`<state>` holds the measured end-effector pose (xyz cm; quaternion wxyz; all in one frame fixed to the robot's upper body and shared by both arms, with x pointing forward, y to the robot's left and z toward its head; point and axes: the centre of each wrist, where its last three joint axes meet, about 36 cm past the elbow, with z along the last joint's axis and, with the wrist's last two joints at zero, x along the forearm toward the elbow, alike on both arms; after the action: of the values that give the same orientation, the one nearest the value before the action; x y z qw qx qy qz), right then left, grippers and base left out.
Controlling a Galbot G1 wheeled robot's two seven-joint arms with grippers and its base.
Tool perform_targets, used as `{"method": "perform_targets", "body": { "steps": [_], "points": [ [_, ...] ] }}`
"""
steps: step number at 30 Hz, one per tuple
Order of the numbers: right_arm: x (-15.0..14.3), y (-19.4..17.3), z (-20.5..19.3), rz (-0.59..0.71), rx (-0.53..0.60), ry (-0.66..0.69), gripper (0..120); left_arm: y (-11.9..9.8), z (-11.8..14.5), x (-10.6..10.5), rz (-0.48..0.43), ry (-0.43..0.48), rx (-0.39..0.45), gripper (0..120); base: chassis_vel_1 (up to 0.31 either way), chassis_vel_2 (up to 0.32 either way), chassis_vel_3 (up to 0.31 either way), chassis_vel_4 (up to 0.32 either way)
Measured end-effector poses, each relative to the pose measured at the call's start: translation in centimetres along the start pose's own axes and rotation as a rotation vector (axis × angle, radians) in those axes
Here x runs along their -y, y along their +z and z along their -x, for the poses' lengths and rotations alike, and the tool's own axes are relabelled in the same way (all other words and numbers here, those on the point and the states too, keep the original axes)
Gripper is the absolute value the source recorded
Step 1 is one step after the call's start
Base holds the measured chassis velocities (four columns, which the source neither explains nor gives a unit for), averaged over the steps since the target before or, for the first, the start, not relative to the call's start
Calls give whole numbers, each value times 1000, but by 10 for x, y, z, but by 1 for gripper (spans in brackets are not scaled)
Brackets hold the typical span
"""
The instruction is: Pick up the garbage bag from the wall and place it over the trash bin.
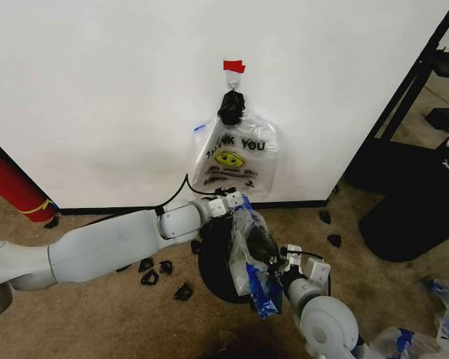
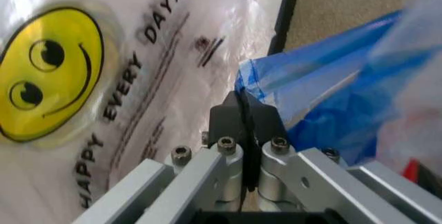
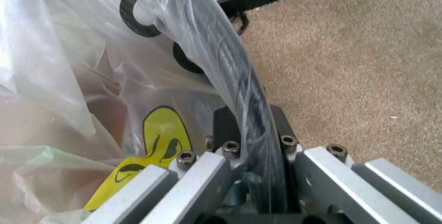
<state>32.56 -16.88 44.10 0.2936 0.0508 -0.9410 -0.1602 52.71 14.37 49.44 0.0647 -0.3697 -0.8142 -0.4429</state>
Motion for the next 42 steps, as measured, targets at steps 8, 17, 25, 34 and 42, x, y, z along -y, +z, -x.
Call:
{"method": "perform_targets", "body": {
  "steps": [8, 17, 25, 34, 42],
  "points": [
    [0, 0, 1, 11, -2, 6, 0, -5, -25, -3, -91, -11, -26, 11, 0, 0, 0, 0],
    [1, 2, 7, 15, -6, 20, 0, -23, -75, -27, -298, -123, 23, 45, 0, 0, 0, 0],
    [2, 0, 10, 16, 0, 23, 0, -49, -123, -18, -727, -72, 35, 74, 0, 0, 0, 0],
    [2, 2, 10, 11, -8, 25, 0, -66, -165, -2, -1005, 161, 36, 95, 0, 0, 0, 0],
    [-1, 1, 7, 13, -10, 21, 0, -66, -154, -3, -1130, 246, 10, 85, 0, 0, 0, 0]
  ]
}}
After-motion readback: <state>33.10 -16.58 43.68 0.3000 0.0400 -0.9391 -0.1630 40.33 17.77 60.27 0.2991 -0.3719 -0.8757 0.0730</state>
